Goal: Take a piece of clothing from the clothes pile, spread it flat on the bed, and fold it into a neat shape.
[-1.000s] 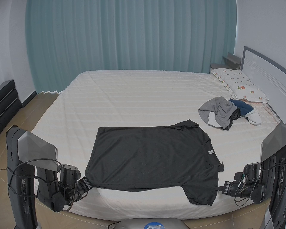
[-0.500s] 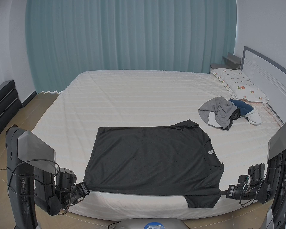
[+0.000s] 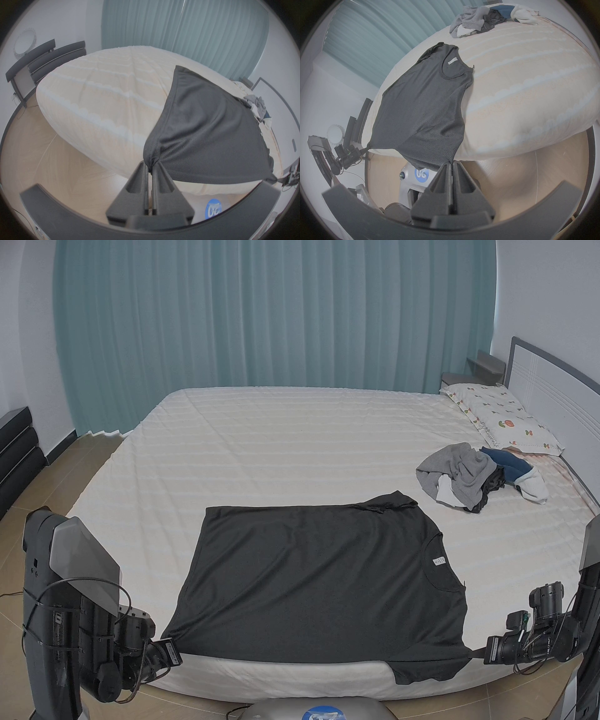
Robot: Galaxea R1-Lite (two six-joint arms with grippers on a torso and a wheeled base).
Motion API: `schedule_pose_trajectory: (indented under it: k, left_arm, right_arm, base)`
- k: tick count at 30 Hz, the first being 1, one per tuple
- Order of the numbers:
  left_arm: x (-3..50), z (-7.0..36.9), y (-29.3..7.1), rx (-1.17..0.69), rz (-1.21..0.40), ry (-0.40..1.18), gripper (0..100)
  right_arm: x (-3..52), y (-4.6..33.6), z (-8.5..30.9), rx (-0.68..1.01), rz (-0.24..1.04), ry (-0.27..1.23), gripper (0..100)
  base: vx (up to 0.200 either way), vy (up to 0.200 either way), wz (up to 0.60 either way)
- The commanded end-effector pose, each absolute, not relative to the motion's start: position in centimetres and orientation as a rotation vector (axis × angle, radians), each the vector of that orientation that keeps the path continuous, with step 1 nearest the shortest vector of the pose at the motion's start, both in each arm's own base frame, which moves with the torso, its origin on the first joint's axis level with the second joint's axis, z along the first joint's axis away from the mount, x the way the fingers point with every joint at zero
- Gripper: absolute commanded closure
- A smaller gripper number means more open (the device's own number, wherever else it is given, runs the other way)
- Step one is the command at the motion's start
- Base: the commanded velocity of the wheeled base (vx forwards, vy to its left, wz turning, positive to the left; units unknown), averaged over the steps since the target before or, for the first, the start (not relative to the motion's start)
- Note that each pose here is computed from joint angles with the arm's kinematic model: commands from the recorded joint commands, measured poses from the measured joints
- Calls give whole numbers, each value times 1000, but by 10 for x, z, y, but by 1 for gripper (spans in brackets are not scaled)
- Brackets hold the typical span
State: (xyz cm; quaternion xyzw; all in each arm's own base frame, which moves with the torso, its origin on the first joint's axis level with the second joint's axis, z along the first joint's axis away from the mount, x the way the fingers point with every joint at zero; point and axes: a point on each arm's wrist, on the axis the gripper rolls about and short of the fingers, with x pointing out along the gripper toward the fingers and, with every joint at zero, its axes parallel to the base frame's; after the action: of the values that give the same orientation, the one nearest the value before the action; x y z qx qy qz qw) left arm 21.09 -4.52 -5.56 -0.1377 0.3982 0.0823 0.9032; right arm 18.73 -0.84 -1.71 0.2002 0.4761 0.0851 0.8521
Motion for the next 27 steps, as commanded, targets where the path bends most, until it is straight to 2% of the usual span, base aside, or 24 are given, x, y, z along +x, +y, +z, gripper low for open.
schedule_pose_trajectory:
  k: [1, 8, 27]
  left_arm:
    - [201, -63, -55, -248, 141, 879, 100]
    - [195, -78, -56, -189, 186, 927, 100]
    - [189, -75, -61, -162, 178, 961, 100]
  right_arm:
    - [182, -14, -16, 420, 158, 1003, 100]
    - [176, -20, -17, 392, 153, 1041, 100]
    - [161, -22, -9, 339, 173, 1096, 100]
  base:
    - [0, 0, 0]
    - [0, 0, 0]
    - [0, 0, 0]
